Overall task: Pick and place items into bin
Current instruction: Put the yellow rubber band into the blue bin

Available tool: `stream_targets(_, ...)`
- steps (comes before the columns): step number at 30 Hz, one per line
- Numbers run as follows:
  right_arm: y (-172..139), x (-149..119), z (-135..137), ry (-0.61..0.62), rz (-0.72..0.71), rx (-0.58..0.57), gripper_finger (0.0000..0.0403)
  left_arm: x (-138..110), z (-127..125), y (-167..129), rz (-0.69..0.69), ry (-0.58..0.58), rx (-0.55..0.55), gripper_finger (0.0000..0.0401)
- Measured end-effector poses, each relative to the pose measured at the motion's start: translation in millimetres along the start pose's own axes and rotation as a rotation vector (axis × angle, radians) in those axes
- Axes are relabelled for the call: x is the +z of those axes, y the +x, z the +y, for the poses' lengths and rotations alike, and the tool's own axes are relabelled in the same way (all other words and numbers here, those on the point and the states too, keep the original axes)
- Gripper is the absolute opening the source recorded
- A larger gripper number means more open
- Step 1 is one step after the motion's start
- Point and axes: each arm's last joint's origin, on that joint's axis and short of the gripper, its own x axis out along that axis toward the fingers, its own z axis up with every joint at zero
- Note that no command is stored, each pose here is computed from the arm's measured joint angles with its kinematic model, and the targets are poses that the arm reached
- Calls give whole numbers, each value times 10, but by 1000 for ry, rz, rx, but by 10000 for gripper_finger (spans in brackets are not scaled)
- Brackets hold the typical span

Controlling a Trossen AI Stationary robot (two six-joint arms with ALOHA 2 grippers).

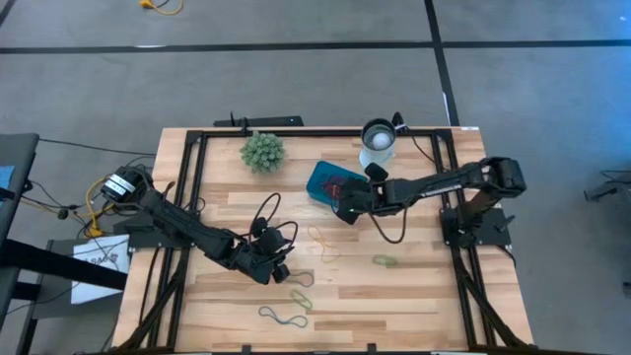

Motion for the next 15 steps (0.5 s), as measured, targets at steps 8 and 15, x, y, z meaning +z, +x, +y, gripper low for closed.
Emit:
stream_targets(8,130,-16,-31,-47,47,-3,61,0,4,0,-4,2,8,84)
stream_targets(15,142,-13,-51,-43,50,-8,101,0,4,0,-5,2,9,84)
